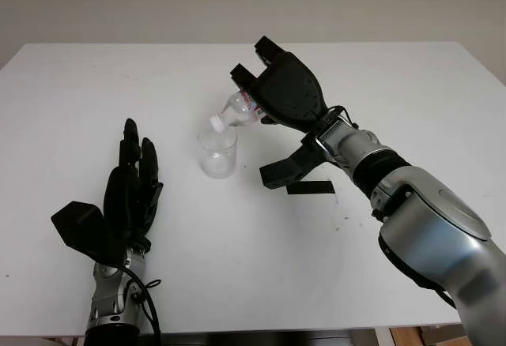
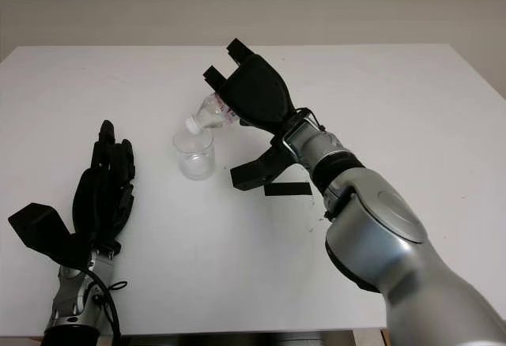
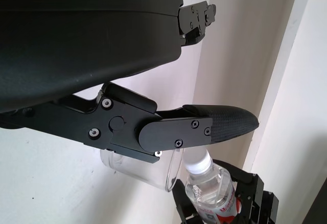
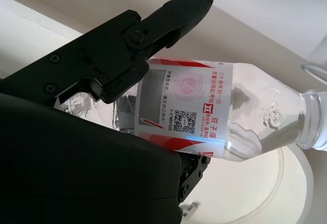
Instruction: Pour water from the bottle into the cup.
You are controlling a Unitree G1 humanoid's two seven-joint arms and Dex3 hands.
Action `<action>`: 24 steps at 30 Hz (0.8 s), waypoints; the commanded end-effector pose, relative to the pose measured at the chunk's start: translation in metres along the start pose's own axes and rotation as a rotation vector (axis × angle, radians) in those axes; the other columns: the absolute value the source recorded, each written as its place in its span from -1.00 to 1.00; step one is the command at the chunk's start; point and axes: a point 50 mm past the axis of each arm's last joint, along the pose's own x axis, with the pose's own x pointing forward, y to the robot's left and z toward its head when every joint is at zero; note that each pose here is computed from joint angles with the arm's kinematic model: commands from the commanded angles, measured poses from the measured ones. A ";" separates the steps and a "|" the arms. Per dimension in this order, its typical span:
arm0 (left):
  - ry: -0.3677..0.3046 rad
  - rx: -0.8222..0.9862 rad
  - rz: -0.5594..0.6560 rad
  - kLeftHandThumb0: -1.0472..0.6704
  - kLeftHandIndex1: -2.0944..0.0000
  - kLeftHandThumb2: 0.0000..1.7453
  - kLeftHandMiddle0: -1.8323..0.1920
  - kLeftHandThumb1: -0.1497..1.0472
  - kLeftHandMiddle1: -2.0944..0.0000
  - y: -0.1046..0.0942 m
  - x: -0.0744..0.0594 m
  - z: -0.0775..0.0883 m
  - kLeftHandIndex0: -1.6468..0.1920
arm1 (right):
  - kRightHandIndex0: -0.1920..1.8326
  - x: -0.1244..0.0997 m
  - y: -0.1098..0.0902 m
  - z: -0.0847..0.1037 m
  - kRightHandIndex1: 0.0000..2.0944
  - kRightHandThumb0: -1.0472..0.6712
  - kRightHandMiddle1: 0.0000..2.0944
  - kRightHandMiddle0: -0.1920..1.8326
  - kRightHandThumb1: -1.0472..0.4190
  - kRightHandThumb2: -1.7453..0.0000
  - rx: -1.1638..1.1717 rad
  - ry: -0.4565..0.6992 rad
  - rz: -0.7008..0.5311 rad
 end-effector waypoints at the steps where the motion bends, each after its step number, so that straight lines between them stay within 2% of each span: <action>1: 0.106 -0.031 0.034 -0.67 0.97 -0.44 1.00 1.00 0.97 0.003 -0.016 -0.025 0.99 | 0.31 0.011 -0.009 -0.006 1.00 -0.41 0.20 -0.34 -1.00 0.90 -0.022 0.007 -0.040; 9: 0.106 -0.029 0.031 -0.66 0.97 -0.43 1.00 1.00 0.97 0.004 -0.016 -0.025 1.00 | 0.30 0.009 -0.009 -0.007 1.00 -0.42 0.22 -0.37 -1.00 0.92 -0.006 0.022 -0.047; 10: 0.107 -0.027 0.029 -0.66 0.97 -0.43 1.00 1.00 0.97 0.004 -0.016 -0.025 1.00 | 0.29 0.009 -0.008 -0.008 1.00 -0.42 0.25 -0.35 -1.00 0.93 0.014 0.038 -0.042; 11: 0.107 -0.023 0.029 -0.66 0.97 -0.42 1.00 1.00 0.96 0.004 -0.016 -0.025 1.00 | 0.28 0.008 -0.008 -0.008 1.00 -0.40 0.43 -0.33 -1.00 0.90 0.050 0.063 -0.036; 13: 0.108 -0.017 0.030 -0.66 0.96 -0.42 0.99 1.00 0.96 0.004 -0.017 -0.025 0.99 | 0.28 0.007 -0.007 -0.010 1.00 -0.33 0.85 -0.32 -1.00 0.81 0.175 0.127 -0.029; 14: 0.109 -0.016 0.032 -0.66 0.96 -0.42 0.99 1.00 0.96 0.005 -0.017 -0.025 0.99 | 0.29 0.007 -0.007 -0.011 1.00 -0.31 0.92 -0.29 -1.00 0.79 0.227 0.155 -0.026; 17: 0.110 -0.021 0.032 -0.66 0.96 -0.42 0.99 1.00 0.95 0.005 -0.017 -0.025 0.99 | 0.37 0.004 -0.005 -0.018 1.00 -0.25 0.99 -0.03 -1.00 0.72 0.413 0.283 -0.001; 20: 0.108 -0.028 0.033 -0.66 0.96 -0.44 0.99 1.00 0.95 0.005 -0.019 -0.025 0.99 | 0.50 -0.003 0.001 -0.024 1.00 -0.23 1.00 0.12 -1.00 0.68 0.759 0.476 0.022; 24: 0.115 -0.019 0.031 -0.66 0.95 -0.43 0.99 1.00 0.95 0.005 -0.019 -0.025 0.99 | 0.55 -0.021 0.012 -0.030 1.00 -0.23 1.00 0.24 -1.00 0.61 1.065 0.639 0.030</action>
